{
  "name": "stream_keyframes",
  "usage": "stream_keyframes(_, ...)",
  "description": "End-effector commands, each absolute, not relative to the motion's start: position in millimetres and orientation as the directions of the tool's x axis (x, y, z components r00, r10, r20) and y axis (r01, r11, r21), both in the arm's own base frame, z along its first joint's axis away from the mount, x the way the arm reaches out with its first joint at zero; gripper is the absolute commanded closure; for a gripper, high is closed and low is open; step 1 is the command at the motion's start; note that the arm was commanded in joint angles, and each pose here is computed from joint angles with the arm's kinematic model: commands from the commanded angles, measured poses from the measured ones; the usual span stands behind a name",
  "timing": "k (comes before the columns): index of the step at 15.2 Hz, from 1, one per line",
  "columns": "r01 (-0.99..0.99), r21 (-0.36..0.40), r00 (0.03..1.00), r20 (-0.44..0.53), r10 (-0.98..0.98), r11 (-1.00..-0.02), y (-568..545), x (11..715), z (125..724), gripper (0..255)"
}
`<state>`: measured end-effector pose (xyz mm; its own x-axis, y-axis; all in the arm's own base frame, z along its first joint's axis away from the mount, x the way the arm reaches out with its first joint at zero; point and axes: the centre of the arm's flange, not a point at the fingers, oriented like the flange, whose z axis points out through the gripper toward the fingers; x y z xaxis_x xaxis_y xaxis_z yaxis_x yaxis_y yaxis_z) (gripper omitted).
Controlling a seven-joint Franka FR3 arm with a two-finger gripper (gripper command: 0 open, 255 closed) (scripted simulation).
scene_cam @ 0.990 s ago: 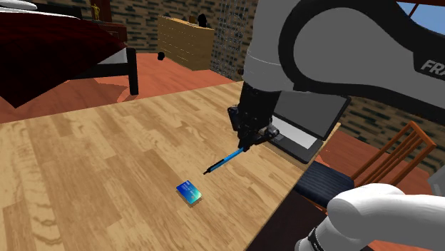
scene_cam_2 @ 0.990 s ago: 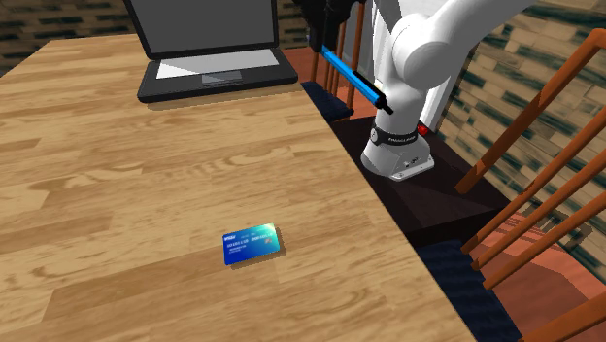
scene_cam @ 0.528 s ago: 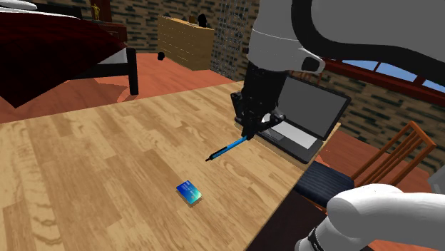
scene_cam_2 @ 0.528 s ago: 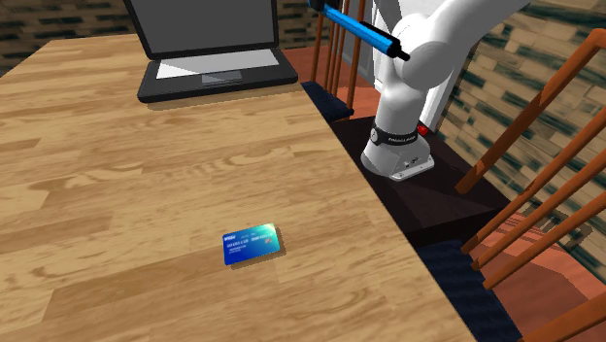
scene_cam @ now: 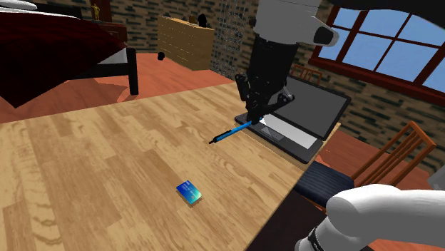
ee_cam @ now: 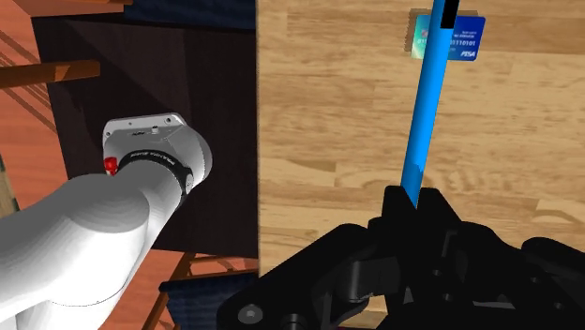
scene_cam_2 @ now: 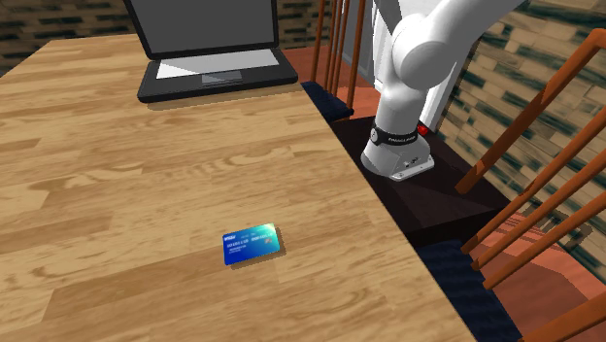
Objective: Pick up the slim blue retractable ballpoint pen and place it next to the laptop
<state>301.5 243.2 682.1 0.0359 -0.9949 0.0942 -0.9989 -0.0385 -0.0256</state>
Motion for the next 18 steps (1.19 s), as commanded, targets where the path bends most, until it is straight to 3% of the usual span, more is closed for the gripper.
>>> stream_keyframes(1,-0.999,-0.025,0.036,0.094,-0.995,-0.038,243.1,300.7,692.1,255)
stream_keyframes(8,-0.999,-0.025,0.036,0.094,-0.995,-0.038,243.1,300.7,727.5,255)
stream_keyframes(18,-0.999,-0.025,0.036,0.094,-0.995,-0.038,112.2,284.0,727.7,255)
